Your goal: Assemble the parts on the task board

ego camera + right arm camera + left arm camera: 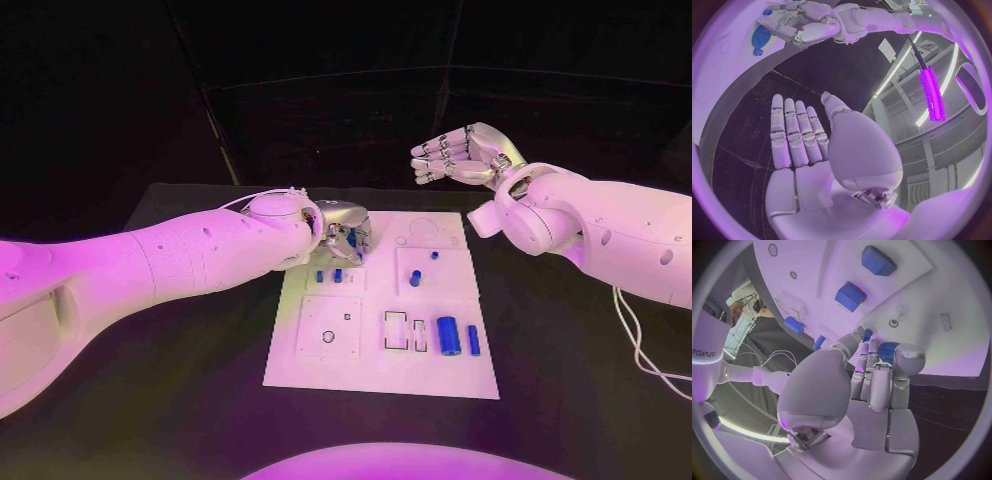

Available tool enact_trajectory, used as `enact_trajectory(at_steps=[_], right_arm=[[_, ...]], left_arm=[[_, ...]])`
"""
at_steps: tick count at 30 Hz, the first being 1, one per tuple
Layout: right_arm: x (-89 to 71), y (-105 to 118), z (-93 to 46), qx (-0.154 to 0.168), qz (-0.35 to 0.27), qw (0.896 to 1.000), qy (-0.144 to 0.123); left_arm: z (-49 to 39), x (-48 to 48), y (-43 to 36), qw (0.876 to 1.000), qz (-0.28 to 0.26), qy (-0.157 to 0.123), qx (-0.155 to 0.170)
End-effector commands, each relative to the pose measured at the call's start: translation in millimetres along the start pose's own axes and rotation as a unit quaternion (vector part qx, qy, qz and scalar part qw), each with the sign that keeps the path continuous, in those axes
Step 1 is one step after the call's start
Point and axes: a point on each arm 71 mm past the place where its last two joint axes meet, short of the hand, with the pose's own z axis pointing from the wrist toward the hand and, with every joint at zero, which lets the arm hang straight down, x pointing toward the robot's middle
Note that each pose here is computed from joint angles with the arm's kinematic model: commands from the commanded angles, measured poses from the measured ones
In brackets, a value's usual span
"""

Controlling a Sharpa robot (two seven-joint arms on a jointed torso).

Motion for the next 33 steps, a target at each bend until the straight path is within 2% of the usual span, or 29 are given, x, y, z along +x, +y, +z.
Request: enact_trajectory(at_steps=[1, 20, 33], right_arm=[[-0.2, 1.9, 0.6, -0.005, 0.002, 1.0, 0.0], [0.0, 1.7, 0.9, -0.005, 0.002, 1.0, 0.001], [0.9, 2.0, 1.2, -0.005, 0.003, 1.0, 0.003]], left_arm=[[-1.1, 4.2, 2.5, 1.0, 0.006, 0.005, -0.008], [-4.8, 6.4, 4.4, 1.0, 0.004, 0.008, -0.018], [-4.0, 7.3, 2.4, 1.0, 0.004, 0.013, -0.018]])
